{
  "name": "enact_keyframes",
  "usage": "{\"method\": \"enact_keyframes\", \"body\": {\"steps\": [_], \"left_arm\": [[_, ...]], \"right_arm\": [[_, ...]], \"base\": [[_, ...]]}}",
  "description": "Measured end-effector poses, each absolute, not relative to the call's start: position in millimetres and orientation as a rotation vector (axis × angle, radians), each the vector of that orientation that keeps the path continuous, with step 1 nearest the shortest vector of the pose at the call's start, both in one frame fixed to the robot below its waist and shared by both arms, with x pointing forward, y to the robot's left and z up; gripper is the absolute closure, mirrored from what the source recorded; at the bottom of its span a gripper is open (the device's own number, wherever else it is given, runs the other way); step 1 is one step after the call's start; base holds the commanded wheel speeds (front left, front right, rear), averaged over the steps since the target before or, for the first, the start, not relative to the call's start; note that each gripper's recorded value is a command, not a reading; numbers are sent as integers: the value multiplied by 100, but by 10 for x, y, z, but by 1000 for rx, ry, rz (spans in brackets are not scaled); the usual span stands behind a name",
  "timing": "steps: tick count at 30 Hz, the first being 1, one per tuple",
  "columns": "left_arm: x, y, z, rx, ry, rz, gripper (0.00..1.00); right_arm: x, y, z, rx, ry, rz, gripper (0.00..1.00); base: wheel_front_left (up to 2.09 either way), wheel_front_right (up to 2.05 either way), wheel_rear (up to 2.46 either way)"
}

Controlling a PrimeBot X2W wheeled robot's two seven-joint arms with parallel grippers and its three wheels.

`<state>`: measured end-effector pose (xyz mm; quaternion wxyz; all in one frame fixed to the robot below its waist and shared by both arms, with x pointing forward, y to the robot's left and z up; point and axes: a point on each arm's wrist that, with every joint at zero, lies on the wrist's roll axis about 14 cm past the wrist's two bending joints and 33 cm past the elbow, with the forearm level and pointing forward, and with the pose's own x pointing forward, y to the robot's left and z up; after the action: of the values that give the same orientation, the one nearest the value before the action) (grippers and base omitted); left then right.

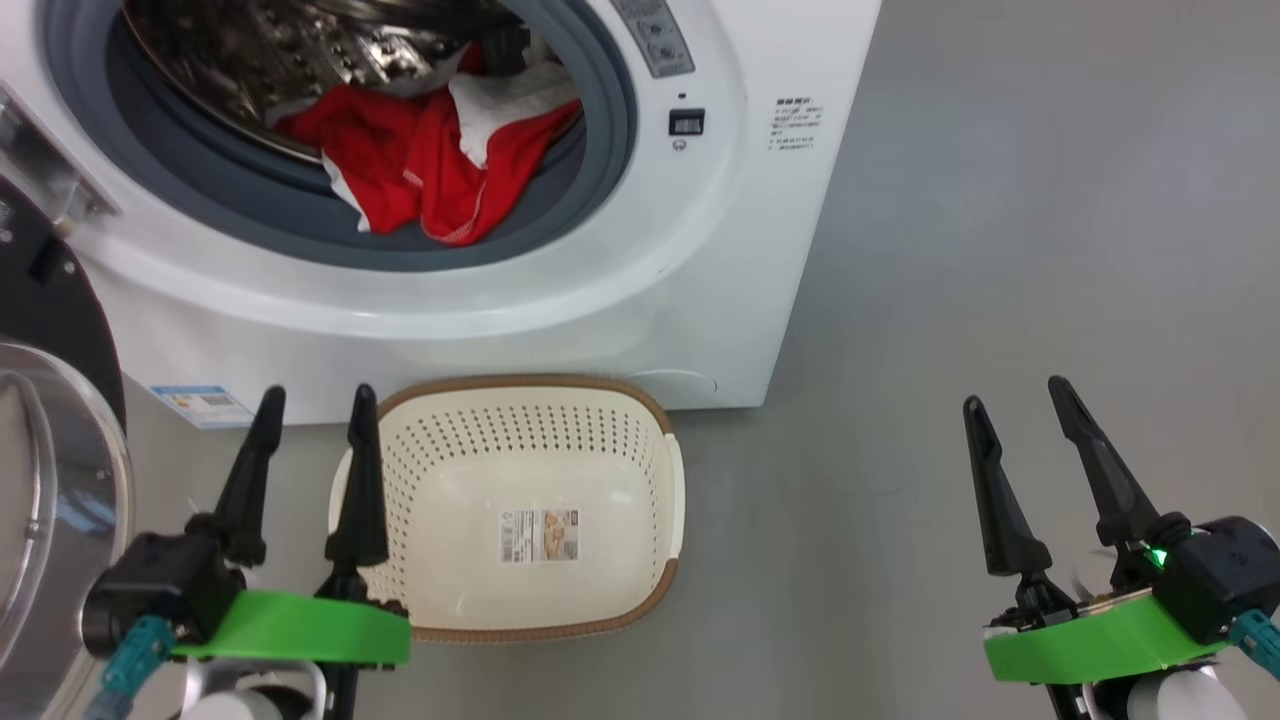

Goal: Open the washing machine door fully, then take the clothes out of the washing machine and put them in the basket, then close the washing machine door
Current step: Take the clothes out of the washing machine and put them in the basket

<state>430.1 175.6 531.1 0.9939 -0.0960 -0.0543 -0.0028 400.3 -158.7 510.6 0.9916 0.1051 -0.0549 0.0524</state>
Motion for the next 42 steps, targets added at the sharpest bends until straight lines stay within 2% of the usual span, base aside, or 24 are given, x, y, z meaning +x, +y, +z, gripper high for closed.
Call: {"method": "enact_keyframes", "body": {"steps": [17, 42], "left_arm": [[5116, 1796, 5105, -153, -106, 35, 0], [6317, 1555, 4748, -165, -32, -7, 0]], "right_arm": [[4427, -1526, 4752, 210, -45, 116, 0], [4637, -1618, 4288, 198, 47, 88, 0]], "base": [[0, 0, 0], [0, 0, 0]]}}
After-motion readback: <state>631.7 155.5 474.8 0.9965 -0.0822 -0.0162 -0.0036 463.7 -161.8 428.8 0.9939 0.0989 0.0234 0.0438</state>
